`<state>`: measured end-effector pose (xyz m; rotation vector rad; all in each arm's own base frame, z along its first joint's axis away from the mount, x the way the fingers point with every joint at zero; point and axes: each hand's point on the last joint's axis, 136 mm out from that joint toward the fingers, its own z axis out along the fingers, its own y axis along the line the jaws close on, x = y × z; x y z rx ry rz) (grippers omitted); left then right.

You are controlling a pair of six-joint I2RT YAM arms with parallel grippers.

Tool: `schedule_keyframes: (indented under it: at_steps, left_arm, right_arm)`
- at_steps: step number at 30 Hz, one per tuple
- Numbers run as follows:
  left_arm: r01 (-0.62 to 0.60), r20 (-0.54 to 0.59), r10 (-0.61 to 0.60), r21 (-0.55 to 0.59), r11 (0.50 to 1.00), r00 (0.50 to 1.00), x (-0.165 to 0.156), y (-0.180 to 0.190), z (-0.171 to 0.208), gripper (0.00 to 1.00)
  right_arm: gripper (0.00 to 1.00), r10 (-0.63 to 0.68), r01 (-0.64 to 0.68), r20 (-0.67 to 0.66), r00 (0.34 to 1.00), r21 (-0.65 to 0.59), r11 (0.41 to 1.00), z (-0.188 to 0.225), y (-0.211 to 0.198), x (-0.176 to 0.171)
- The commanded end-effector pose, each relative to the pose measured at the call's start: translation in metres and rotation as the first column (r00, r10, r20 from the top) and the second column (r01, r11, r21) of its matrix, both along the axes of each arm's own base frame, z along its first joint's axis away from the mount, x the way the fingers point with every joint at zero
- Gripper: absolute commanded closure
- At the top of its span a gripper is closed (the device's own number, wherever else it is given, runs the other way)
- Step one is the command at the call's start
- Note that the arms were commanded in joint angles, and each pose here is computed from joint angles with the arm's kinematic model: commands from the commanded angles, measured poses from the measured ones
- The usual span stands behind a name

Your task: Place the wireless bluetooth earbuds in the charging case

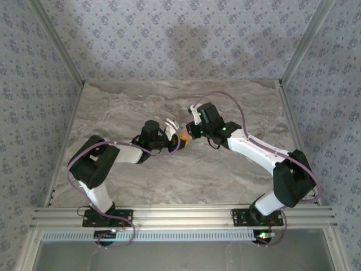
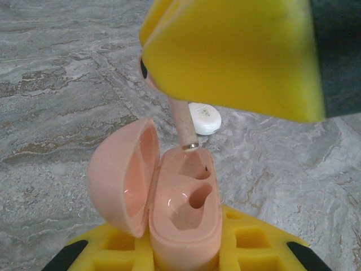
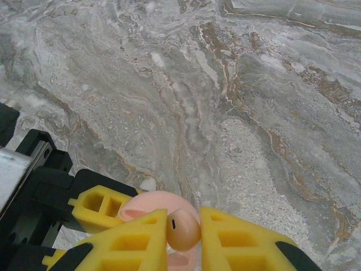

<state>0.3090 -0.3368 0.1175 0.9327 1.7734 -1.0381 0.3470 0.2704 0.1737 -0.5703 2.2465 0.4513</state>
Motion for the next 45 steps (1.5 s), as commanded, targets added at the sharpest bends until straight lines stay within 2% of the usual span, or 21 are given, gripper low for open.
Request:
schedule_keyframes:
  at_steps: [1, 24, 37, 45]
  left_arm:
    - [0.022, 0.044, -0.02, -0.055, 0.998, 0.999, 0.001, -0.007, 0.025, 0.97]
    - [0.017, 0.062, -0.01, -0.115, 0.993, 0.998, 0.006, -0.011, 0.046, 0.96]
    - [0.013, 0.079, -0.004, -0.108, 0.994, 0.997, 0.007, -0.01, 0.051, 0.96]
    - [0.028, 0.099, -0.018, -0.097, 0.995, 0.995, 0.005, -0.01, 0.057, 0.96]
  right_arm:
    - [0.81, 0.007, -0.005, 0.051, 0.999, -0.028, 1.0, 0.007, -0.004, -0.001]
    - [0.81, 0.046, -0.039, 0.097, 0.994, -0.067, 0.997, 0.008, -0.003, -0.006]
    - [0.81, 0.182, -0.173, 0.118, 0.976, -0.082, 0.982, 0.011, 0.008, -0.028]
    - [0.78, 0.213, -0.208, 0.108, 0.971, -0.052, 0.977, 0.014, 0.012, -0.032]
